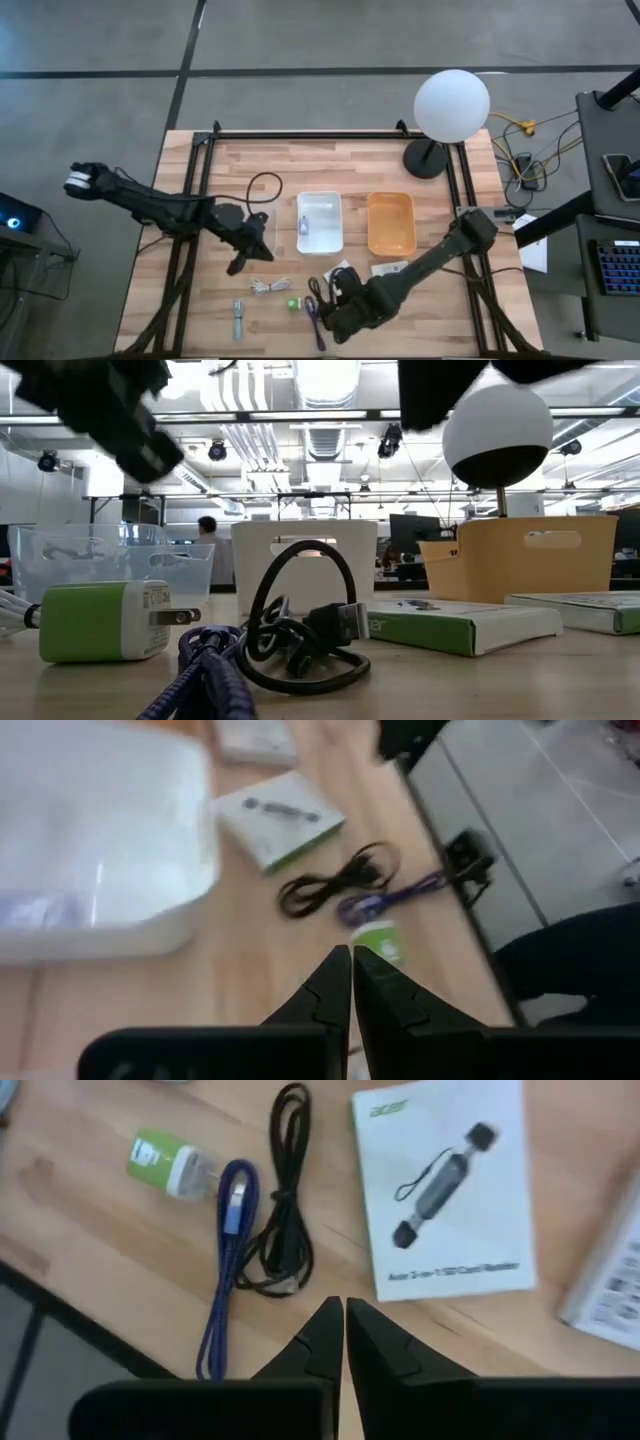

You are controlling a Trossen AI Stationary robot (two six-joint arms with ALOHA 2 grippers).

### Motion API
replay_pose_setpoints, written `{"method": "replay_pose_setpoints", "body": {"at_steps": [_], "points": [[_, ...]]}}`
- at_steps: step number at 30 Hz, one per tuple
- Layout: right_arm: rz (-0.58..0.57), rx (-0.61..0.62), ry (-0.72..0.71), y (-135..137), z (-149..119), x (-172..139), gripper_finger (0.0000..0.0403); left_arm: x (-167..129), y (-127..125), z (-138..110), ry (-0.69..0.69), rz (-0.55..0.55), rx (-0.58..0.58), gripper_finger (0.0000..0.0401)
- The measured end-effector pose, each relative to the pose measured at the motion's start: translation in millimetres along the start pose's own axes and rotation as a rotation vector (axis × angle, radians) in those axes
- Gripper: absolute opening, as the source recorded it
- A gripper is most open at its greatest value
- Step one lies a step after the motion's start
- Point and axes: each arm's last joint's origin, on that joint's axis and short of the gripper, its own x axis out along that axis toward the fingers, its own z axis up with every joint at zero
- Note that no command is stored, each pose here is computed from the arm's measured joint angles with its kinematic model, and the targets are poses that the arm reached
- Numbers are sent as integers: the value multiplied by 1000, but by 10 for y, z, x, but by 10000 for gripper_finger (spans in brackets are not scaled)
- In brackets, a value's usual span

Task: Pick and place items into bin
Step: Put the left white card reader box into the orange bin

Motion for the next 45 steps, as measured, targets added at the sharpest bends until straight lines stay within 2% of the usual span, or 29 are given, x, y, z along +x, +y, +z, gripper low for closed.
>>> {"method": "replay_pose_setpoints", "body": {"at_steps": [2, 6, 10, 12, 15, 17, 20, 26, 32, 38, 45], "points": [[74, -25, 1, -107, 14, -16, 8, -68, -164, 128, -14, 19, 35, 0], [234, -170, -8, -365, 8, -108, 8, -149, -451, 167, 60, 175, 91, 0], [217, -249, -23, -746, -28, -107, 8, 0, -712, 125, 69, 163, 171, 0], [197, -254, 33, -912, -2, -70, 9, 179, -806, 75, 76, 165, 173, 0], [145, -224, 64, -1088, 73, 152, 15, 489, -884, 55, 51, 232, 200, 0], [146, -204, 55, -1155, 124, 278, 19, 700, -890, 114, 26, 269, 219, 0], [217, -179, 44, -1163, 183, 380, 20, 1038, -832, 225, 9, 304, 235, 0], [105, -136, -75, -1315, 254, 422, 20, 1567, -721, 395, 57, 348, 231, 0], [103, -210, -107, -1264, 240, 441, 20, 1986, -610, 375, 120, 376, 257, 0], [58, -264, -132, -1187, 213, 595, 20, 2274, -503, 286, 165, 394, 256, 0], [25, -293, -123, -1098, 147, 754, 20, 2363, -319, 160, 241, 415, 237, 0]]}}
